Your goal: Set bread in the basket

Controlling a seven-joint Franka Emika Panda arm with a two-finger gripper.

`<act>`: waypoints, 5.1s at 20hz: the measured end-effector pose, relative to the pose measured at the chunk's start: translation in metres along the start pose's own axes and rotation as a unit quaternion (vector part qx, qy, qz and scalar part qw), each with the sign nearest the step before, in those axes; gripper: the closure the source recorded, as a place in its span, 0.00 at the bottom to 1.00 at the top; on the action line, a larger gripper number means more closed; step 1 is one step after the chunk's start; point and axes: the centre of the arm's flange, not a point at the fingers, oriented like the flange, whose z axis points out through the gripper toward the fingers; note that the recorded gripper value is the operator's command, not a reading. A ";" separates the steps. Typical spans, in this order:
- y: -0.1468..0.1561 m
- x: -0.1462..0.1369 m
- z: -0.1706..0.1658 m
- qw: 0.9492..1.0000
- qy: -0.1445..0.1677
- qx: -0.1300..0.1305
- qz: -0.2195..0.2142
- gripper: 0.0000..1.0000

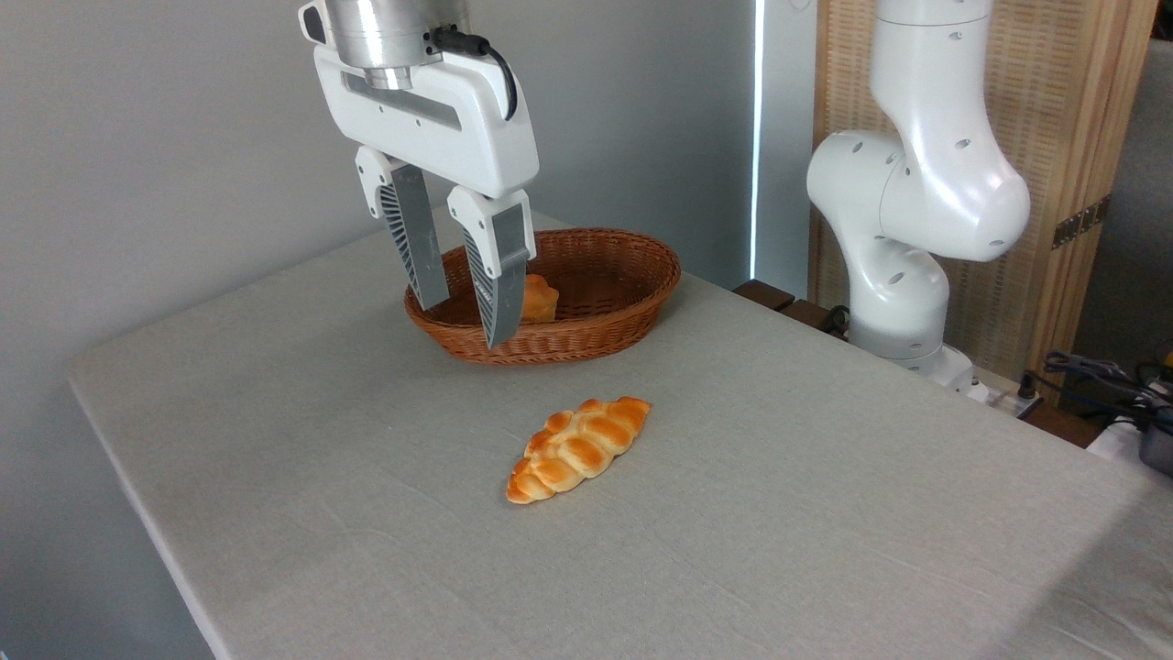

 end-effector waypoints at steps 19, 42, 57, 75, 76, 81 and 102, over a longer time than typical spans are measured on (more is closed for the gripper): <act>0.051 -0.034 0.172 0.999 -0.032 -0.017 0.017 0.00; 0.066 -0.036 0.227 0.996 -0.073 -0.048 0.030 0.83; 0.059 -0.024 0.202 0.997 -0.055 -0.035 0.030 0.82; 0.291 0.041 0.143 0.961 -0.101 -0.106 0.234 0.10; 0.295 0.036 0.152 0.959 -0.112 -0.106 0.238 0.03; 0.301 0.022 0.169 0.954 -0.140 -0.108 0.242 0.00; 0.173 0.036 0.037 0.989 0.000 -0.064 0.137 0.00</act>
